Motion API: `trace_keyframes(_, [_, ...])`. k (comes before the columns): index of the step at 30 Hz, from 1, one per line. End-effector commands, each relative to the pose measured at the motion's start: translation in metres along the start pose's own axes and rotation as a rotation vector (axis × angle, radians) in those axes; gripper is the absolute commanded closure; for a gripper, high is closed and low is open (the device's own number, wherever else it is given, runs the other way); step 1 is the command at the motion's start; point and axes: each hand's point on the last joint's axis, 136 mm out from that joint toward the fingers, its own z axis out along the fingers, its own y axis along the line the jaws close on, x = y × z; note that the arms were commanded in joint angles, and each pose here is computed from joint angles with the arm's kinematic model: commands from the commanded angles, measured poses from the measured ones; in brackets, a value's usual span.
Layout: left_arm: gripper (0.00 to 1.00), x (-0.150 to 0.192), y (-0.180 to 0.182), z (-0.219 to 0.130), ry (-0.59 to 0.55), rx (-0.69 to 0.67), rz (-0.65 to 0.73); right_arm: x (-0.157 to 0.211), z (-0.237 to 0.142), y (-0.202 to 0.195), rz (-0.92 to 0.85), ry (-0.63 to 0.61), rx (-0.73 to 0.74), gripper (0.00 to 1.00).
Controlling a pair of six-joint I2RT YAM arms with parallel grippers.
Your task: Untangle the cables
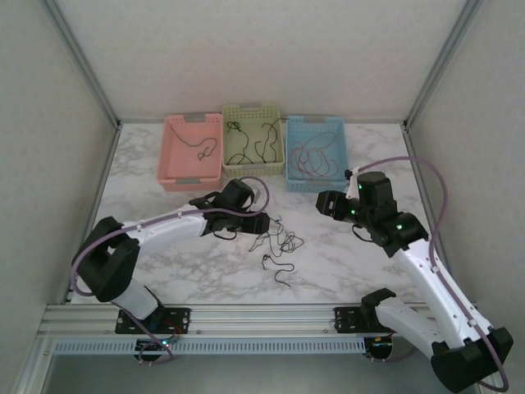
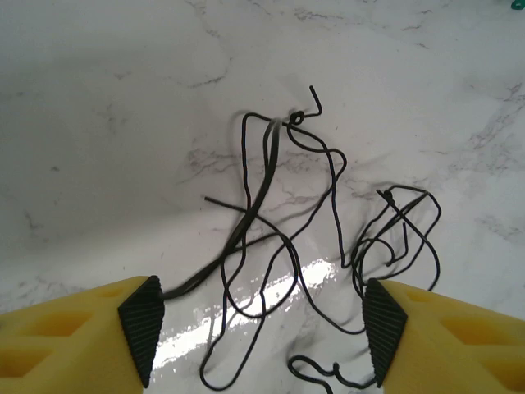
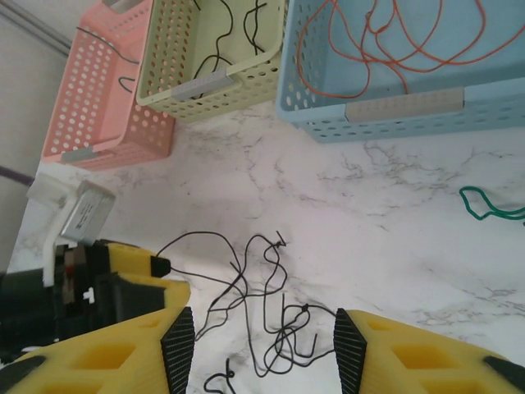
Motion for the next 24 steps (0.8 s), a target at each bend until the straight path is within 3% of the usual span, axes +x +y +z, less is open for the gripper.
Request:
trace_keyframes(1, [0.41, -0.020, -0.007, 0.000, -0.043, 0.013, 0.036, 0.016, 0.004, -0.019, 0.003, 0.032, 0.069, 0.49])
trace_keyframes(4, [0.66, -0.025, -0.012, -0.006, -0.050, 0.027, 0.047, 0.020, 0.008, -0.025, 0.004, 0.035, 0.086, 0.49])
trace_keyframes(7, [0.99, -0.032, -0.018, -0.028, -0.075, 0.029, 0.054, 0.021, 0.012, -0.040, 0.013, 0.031, 0.158, 0.48])
trace_keyframes(15, [1.00, -0.044, -0.030, -0.129, -0.216, 0.047, 0.072, 0.034, 0.036, -0.112, 0.250, 0.085, 0.446, 0.51])
trace_keyframes(24, [1.00, -0.023, -0.024, -0.177, -0.260, 0.071, 0.058, 0.036, 0.078, -0.139, 0.706, 0.082, 0.383, 0.60])
